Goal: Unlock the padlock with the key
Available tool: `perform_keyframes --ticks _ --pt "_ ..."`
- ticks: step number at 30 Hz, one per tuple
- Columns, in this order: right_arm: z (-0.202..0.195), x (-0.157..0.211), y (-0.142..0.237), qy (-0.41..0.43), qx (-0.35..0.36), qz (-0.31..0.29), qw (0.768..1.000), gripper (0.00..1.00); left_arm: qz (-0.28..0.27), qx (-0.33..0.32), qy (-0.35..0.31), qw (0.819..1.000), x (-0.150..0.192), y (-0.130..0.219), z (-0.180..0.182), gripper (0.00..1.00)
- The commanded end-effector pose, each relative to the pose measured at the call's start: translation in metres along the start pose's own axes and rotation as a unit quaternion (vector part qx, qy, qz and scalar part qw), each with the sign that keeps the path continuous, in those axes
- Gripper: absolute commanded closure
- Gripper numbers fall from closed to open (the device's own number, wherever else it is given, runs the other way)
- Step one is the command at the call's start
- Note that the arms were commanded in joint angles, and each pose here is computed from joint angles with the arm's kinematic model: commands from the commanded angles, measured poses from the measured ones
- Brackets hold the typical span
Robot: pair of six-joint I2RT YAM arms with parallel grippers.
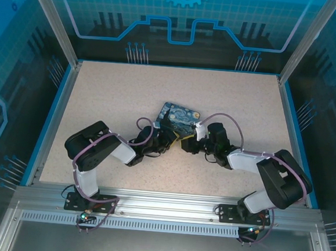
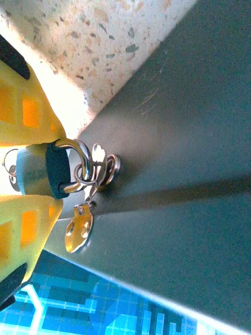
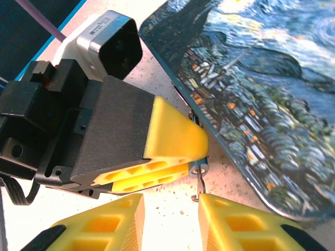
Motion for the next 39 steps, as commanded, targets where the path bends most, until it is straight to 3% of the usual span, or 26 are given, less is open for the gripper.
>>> perform_keyframes --ticks 1,5,21,33,39 --pt "-0.003 0.005 0.008 -0.051 0.024 0.012 0.998 0.66 0.003 0.049 -0.003 0.999 -0.002 0.002 -0.035 0.93" --pt "-0.001 0.003 0.006 -0.065 0.033 0.020 0.997 0.66 0.005 0.048 -0.002 0.999 -0.002 0.003 -0.042 0.87" --pt "0.001 -0.017 0.003 -0.040 0.022 -0.021 0.999 0.61 0.003 0.042 -0.005 0.999 -0.003 0.003 -0.044 0.92" --pt "-0.002 -0.020 -0.006 -0.046 0.017 -0.012 0.999 0.68 0.005 0.045 0.001 0.999 -0.002 0.003 -0.043 0.93" --pt "-0.004 -0.015 -0.008 -0.048 0.018 -0.003 0.999 0.77 0.006 0.044 0.001 0.999 -0.002 0.001 -0.042 0.94"
Point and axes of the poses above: each hand's point on the last joint's axis, 136 mm out from that joint toward the fingers, its own y axis back along the fingers, its own z axis along the line the jaws close on, x = y × z, the point moved 9 cm from there along y, back along the fingers, and after that the axes turned 1 degree about -y, right-handed, at the moved point
